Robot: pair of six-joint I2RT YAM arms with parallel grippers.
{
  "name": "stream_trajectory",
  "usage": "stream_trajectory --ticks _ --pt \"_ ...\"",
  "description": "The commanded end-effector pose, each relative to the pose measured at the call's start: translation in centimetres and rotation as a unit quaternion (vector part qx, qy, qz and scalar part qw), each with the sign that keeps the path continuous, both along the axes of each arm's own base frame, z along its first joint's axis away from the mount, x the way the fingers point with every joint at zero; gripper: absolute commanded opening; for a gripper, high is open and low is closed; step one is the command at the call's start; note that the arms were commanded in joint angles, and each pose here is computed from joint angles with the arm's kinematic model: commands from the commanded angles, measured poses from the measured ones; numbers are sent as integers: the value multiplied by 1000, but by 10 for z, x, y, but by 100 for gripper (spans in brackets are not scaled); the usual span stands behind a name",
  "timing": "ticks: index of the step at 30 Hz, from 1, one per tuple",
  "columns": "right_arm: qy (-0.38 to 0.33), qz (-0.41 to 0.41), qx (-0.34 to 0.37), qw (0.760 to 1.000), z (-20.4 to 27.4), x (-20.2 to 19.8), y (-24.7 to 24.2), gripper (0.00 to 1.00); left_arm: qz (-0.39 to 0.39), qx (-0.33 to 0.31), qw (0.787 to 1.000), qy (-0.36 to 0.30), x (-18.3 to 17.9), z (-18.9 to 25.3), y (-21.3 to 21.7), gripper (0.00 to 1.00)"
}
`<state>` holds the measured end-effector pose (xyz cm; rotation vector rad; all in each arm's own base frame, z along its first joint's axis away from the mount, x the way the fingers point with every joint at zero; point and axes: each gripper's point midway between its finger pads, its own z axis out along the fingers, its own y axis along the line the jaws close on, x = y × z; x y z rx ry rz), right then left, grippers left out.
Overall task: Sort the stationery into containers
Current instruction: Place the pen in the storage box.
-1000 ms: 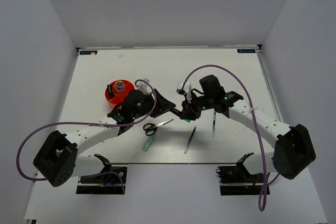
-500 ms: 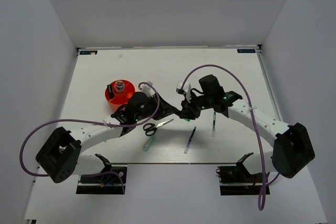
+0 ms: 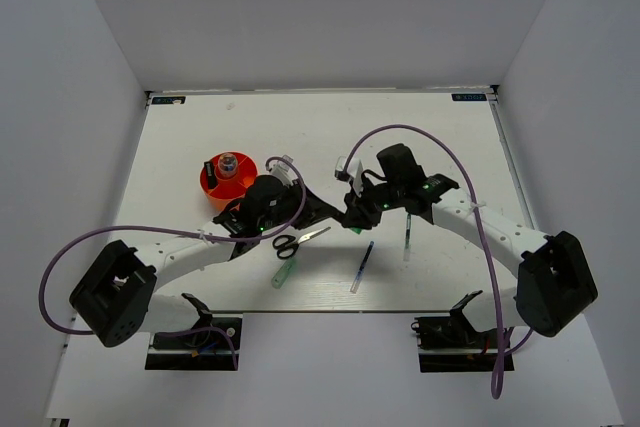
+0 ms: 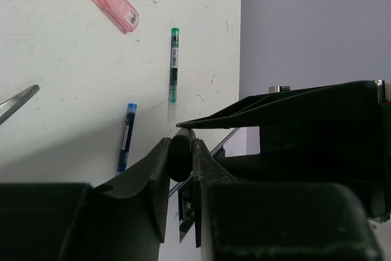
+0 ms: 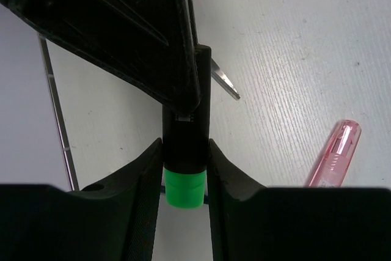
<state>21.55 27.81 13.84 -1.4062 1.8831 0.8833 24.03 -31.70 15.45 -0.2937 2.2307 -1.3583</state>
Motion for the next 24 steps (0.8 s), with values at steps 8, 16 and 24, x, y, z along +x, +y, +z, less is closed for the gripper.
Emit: stream_trajectory --ticks 8,16,24 --pt "-27 -7 11 1000 11 4 -2 90 -1 28 999 -47 3 33 5 0" --pt "-46 -16 -1 999 22 -4 -19 90 54 142 980 -131 4 71 66 0" --pt "-68 -86 -47 993 3 7 -48 28 159 347 907 -176 12 102 184 0"
